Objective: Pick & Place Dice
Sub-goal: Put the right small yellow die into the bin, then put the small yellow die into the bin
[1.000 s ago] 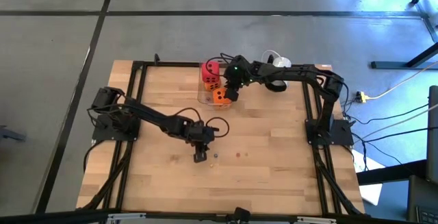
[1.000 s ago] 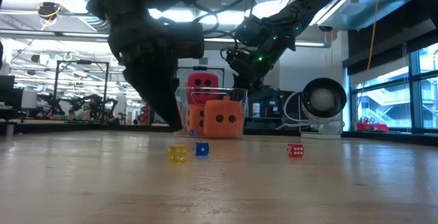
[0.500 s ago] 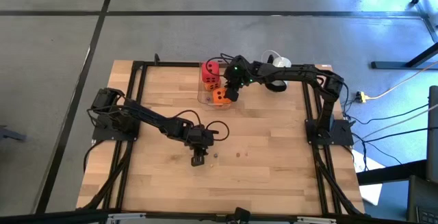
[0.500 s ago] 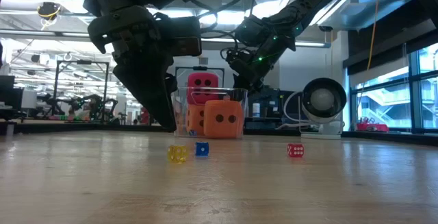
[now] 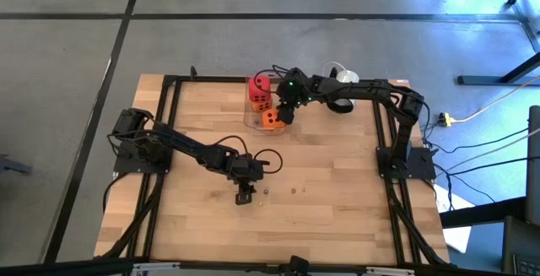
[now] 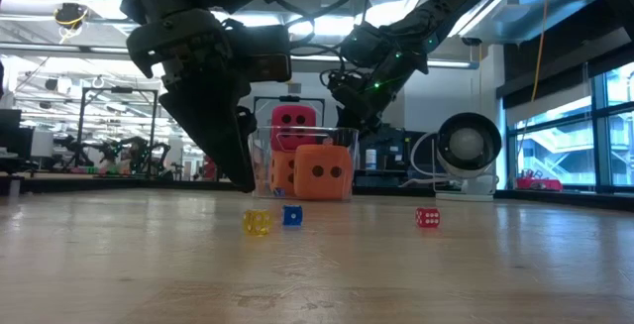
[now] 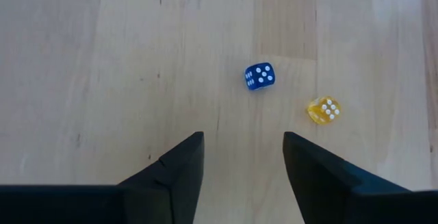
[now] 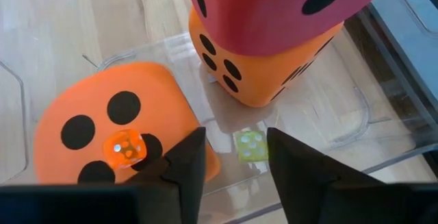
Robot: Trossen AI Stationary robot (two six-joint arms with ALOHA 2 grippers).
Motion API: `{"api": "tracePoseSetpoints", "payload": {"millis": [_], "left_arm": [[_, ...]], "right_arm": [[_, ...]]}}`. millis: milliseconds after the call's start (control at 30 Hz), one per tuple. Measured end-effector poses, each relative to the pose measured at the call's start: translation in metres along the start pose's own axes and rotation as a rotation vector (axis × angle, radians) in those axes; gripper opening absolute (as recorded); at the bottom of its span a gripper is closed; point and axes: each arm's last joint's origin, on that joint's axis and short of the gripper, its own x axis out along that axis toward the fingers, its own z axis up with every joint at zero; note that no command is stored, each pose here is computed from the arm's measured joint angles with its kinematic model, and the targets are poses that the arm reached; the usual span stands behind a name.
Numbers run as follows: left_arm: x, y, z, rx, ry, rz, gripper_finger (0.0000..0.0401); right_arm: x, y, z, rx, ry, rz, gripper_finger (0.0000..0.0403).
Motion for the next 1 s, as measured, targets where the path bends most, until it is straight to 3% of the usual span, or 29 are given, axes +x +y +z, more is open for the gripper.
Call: {"api": "tracePoseSetpoints", "payload": {"millis": [433,633,800,1000], "left_arm": [[0.0,0.0,0.0,-0.061,-0.001,0.0,0.0196],[0.0,-0.003,0.0,-0.065,-0.006,-0.011,0.0196],[0.0,-0.015,0.005,0.032,-0.085,-0.062,0.0196],[0.0,-0.029,0.005,0.108,-0.132,-0.082,0.0196]], "right_arm": [[-0.003,0.0,0.001,0.004,-0.005,0.0,0.0213],[-0.05,0.011,0.02,-0.023,-0.117,-0.105,0.0226],[-0.087,0.03,0.03,-0.05,-0.196,-0.149,0.0229],[-0.104,0.042,0.03,-0.041,-0.202,-0.168,0.0229]]}}
